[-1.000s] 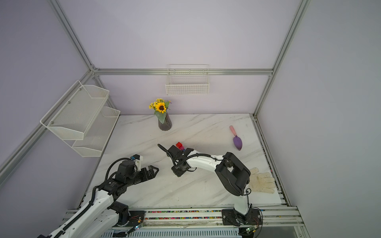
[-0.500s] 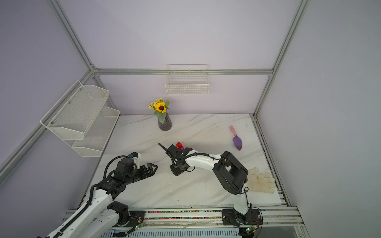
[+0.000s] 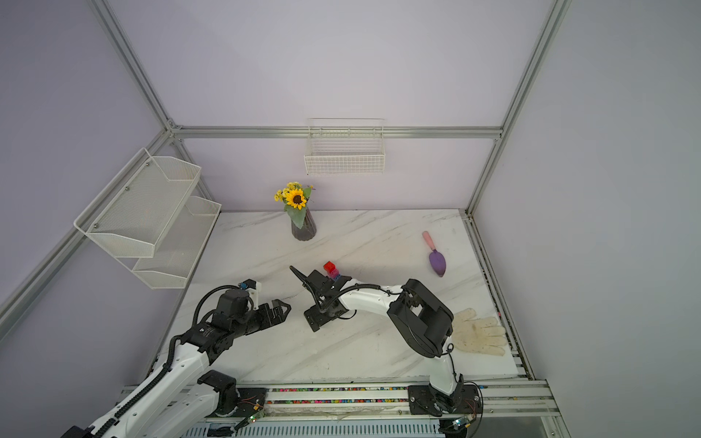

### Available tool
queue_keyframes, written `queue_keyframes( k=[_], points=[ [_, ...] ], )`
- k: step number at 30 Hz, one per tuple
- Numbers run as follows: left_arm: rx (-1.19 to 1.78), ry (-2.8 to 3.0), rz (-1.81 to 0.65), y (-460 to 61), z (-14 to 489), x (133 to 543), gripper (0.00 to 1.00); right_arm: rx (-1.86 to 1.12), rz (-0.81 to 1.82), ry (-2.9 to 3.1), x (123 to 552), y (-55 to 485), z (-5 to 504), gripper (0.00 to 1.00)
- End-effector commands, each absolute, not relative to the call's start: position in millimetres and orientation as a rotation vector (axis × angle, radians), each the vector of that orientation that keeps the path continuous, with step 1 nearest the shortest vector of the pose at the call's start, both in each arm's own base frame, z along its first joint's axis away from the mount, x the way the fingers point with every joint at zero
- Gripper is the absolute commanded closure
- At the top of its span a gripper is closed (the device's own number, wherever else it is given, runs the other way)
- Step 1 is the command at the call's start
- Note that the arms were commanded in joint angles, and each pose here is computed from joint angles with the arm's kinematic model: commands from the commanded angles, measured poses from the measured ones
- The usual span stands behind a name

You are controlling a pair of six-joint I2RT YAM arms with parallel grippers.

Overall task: Assemble the letter v with lego
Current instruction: Assemble the lego brick with the lego brick, then pick up the lego brick from the center of the board.

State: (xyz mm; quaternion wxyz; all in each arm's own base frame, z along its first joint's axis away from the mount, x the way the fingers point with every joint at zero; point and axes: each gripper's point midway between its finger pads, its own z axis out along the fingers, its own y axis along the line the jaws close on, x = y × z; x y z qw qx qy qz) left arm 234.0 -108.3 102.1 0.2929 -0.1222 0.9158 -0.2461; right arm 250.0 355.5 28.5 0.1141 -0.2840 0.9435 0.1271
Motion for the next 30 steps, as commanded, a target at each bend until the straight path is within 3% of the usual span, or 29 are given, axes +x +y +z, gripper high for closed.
queue_keyframes(
  k=[1, 11, 15, 30],
  points=[
    [-0.292, 2.403, -0.671, -112, 112, 239, 0.00, -0.763, 0.158, 2.909, 236, 315, -13, 0.03],
    [-0.301, 2.413, -0.653, -110, 105, 239, 0.00, -0.825, 0.155, 2.851, 233, 316, -36, 0.03],
    [-0.308, 2.424, -0.658, -111, 103, 239, 0.00, -0.858, 0.141, 2.824, 232, 313, -45, 0.16],
    [-0.334, 2.413, -0.649, -107, 103, 237, 0.00, -0.913, 0.069, 2.737, 220, 308, -49, 0.41]
  ],
)
